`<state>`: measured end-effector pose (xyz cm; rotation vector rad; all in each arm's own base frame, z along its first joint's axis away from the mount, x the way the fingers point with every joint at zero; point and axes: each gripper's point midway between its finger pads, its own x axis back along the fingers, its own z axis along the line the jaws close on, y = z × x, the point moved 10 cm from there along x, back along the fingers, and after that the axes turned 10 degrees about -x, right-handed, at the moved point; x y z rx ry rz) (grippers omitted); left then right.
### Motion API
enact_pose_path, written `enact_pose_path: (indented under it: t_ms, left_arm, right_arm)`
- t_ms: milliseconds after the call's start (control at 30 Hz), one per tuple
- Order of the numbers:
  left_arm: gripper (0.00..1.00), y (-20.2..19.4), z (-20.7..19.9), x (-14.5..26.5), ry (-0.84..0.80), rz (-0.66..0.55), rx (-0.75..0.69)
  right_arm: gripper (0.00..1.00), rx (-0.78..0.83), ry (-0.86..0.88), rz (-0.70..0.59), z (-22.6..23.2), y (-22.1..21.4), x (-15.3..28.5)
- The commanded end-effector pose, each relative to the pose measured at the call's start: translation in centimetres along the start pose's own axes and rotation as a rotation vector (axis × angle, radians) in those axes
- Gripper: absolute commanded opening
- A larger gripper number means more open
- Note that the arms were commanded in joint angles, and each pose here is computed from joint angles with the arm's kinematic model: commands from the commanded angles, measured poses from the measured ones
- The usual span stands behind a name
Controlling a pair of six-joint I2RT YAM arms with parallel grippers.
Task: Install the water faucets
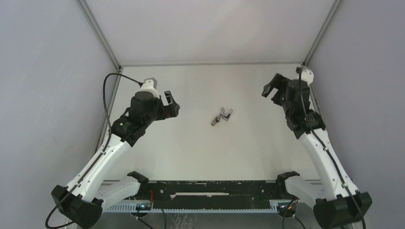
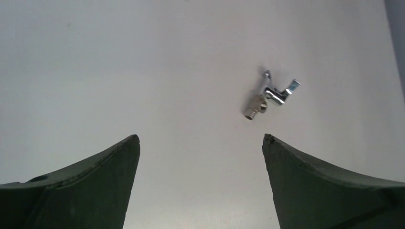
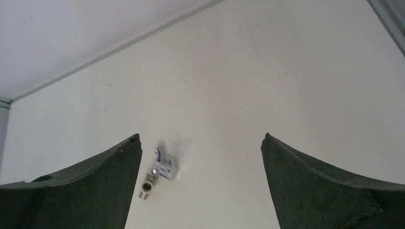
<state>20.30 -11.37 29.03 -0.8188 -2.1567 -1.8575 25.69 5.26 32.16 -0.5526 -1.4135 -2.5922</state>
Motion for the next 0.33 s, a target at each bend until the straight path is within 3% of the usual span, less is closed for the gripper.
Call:
enact_pose_path:
  t_ms: [0,300]
  left_arm:
    - [1.0,1.9,1.2,1.0,0.181,-0.106,0.034]
    - [0.99,2.0,1.8,0.7,0.262,-0.105,0.025]
  right_arm:
    - [1.0,0.002,-0.11,0.012,-3.8,-3.0,2.1]
    - [1.0,-0.134,-0.095,-0.157,-6.5,-4.8,4.6]
